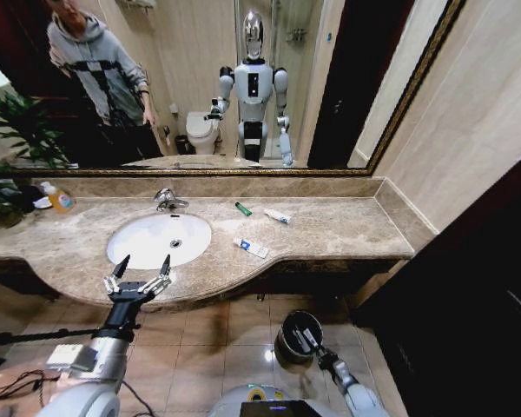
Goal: Pick up the trash from the sink and place it in the trash bin.
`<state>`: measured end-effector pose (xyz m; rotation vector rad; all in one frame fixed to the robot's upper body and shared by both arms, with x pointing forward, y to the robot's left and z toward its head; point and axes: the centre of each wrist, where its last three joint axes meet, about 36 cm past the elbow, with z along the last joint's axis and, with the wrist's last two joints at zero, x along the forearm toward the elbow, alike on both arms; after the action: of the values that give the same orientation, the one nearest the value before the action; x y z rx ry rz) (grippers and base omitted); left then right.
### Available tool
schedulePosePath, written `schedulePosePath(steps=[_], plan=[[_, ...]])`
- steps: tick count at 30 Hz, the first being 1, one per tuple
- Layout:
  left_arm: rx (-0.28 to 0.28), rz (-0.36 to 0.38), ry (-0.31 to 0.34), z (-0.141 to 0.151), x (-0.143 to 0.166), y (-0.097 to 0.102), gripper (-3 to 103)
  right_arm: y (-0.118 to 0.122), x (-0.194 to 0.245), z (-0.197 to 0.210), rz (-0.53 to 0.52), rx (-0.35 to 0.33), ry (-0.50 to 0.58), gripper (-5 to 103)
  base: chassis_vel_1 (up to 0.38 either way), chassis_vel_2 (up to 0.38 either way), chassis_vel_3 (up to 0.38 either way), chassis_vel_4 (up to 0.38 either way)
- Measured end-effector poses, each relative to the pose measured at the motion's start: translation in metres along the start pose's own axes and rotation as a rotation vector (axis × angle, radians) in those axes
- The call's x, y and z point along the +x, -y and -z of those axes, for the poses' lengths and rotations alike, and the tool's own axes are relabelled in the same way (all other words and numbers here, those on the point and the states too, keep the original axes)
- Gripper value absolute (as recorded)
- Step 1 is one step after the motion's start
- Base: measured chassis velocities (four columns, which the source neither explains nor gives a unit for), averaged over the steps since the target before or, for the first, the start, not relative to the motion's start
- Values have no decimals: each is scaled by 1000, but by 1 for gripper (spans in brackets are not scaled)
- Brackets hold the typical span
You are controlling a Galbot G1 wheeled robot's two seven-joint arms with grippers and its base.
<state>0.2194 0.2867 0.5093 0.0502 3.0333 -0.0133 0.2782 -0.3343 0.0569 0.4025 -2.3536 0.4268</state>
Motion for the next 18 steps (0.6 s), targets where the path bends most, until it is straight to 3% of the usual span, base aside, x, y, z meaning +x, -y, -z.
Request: schedulePosePath(steps=[9, 12, 18], plan=[[0, 0, 0, 0, 0, 0, 100, -1, -21, 12, 41, 6, -44, 15, 0, 0, 0, 0], [0, 0, 0, 0, 0, 0, 100, -3, -25, 16, 48, 3, -51, 31, 0, 0, 0, 0], [0, 0, 0, 0, 0, 0, 100, -6, -27, 18, 52, 2, -48, 47, 0, 0, 0, 0]])
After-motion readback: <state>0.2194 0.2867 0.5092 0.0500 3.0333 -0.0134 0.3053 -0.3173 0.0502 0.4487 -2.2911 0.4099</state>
